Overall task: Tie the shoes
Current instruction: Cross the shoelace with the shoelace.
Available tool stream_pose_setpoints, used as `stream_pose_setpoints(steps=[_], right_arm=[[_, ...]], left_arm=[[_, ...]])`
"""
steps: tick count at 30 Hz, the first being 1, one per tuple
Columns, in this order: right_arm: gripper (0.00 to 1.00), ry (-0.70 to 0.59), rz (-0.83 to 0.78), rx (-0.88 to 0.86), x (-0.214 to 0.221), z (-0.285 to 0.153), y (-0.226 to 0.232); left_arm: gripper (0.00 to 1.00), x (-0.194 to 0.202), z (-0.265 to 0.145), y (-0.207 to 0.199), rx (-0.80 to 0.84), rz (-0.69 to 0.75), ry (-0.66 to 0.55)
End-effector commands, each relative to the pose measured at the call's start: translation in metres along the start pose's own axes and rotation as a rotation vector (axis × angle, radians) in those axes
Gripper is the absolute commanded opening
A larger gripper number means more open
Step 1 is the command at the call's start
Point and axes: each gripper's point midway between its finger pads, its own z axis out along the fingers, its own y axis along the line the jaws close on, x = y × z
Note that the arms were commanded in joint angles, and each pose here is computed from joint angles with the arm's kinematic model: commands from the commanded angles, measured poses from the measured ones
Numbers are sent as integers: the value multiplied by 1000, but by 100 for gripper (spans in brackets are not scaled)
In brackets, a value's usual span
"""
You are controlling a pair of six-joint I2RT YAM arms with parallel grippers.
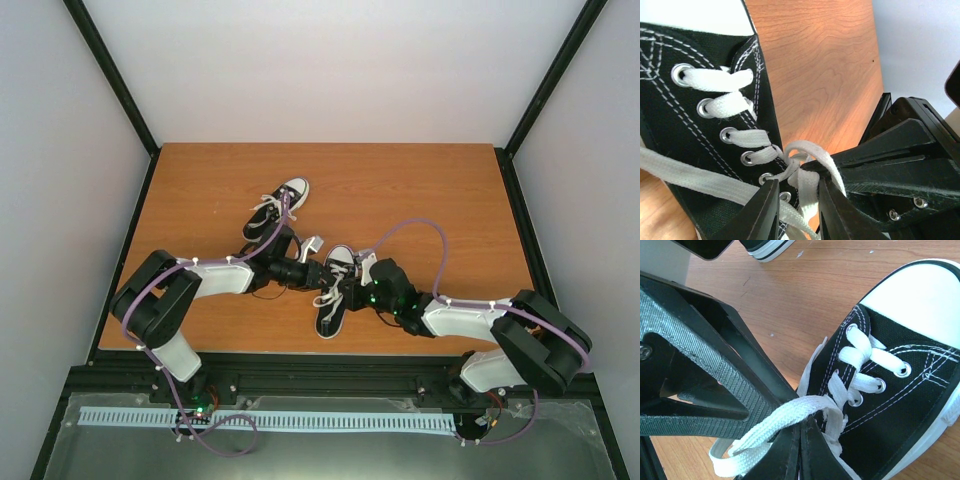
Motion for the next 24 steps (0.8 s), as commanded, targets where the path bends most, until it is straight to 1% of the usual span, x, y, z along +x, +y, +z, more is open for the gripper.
stream_pose_setpoints(steps=[1,7,9,11,17,21,23,24], right_arm=[[3,-56,-8,-68,-12,0,15],[3,-52,-6,-66,-10,0,14],[3,-51,-7,-64,-10,0,14],[3,-47,-7,-58,-8,0,12],[3,-48,-9,-56,-8,0,12],[3,-40,-9,-32,-6,-1,8],[7,-31,-13,-6,-5,-3,3],[12,-29,-18,5,-4,-5,2]], left_arm=[[22,-8,-3,-15,57,24,-16],[11,-9,-2,-16,61,22,-19],[5,-9,-2,-16,62,19,-19],[1,-9,-2,-15,59,18,-21],[1,-10,-3,-16,58,15,-24],[1,-12,-5,-13,34,-2,-48],[1,-12,-5,-10,15,-16,-53],[1,-12,-5,-8,8,-23,-53]])
